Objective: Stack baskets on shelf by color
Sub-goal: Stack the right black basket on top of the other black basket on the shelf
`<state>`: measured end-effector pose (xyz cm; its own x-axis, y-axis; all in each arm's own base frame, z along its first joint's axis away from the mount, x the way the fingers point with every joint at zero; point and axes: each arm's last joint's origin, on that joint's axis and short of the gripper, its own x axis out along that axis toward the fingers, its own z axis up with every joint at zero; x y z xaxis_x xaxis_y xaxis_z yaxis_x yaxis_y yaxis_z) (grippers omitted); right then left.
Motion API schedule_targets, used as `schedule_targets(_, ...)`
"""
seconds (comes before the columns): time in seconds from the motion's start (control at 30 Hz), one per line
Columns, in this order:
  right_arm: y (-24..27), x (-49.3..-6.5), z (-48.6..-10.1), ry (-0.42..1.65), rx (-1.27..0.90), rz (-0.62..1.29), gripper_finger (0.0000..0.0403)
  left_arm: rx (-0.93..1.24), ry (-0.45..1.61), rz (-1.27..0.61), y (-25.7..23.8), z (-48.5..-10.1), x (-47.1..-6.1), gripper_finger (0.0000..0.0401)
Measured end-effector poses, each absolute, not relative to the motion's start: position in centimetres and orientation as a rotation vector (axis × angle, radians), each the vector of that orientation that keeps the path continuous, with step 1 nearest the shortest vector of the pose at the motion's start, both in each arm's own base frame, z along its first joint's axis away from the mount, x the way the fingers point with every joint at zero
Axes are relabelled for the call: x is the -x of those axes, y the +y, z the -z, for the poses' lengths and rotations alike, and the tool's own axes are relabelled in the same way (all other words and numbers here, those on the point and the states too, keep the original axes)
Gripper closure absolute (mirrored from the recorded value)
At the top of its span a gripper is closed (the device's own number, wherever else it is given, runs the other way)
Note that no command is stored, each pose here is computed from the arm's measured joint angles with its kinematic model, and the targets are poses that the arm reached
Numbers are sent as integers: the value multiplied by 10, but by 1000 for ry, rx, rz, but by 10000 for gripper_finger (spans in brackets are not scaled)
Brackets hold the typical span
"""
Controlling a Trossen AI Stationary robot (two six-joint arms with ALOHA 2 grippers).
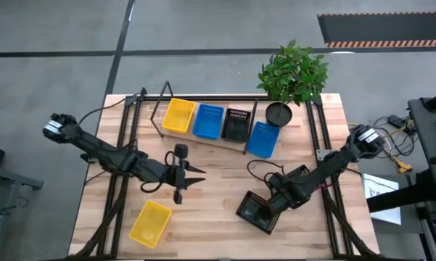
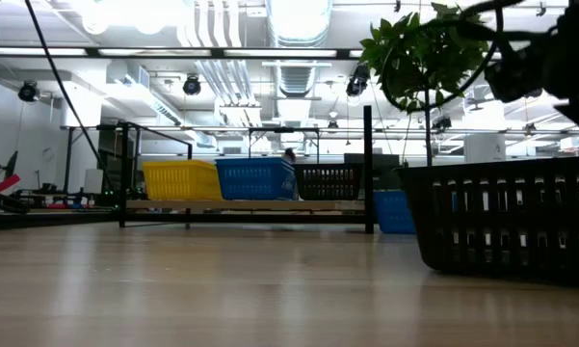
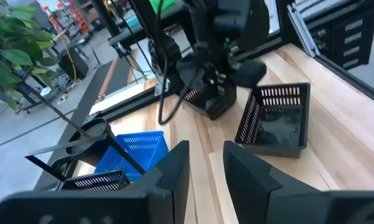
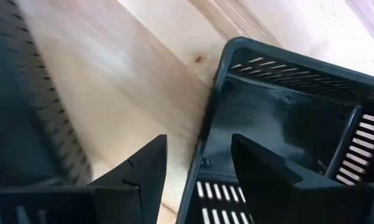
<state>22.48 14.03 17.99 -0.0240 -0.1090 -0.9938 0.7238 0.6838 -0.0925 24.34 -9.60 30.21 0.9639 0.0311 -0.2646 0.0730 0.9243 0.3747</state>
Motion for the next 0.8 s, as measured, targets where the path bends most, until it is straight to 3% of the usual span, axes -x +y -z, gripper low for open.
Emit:
schedule_targets(0.17, 138, -226, -169, 1477, -519, 755, 267, -384, 246, 17, -94, -304, -240, 319)
schedule_targets(0.5, 138, -227, -170, 1474, -523, 752, 386, -389, 241, 17, -94, -305, -239, 319)
schedule_targets(0.8, 142, -233, -187, 1499, -495, 691, 391, -444, 170, 14, -91, -301, -232, 319)
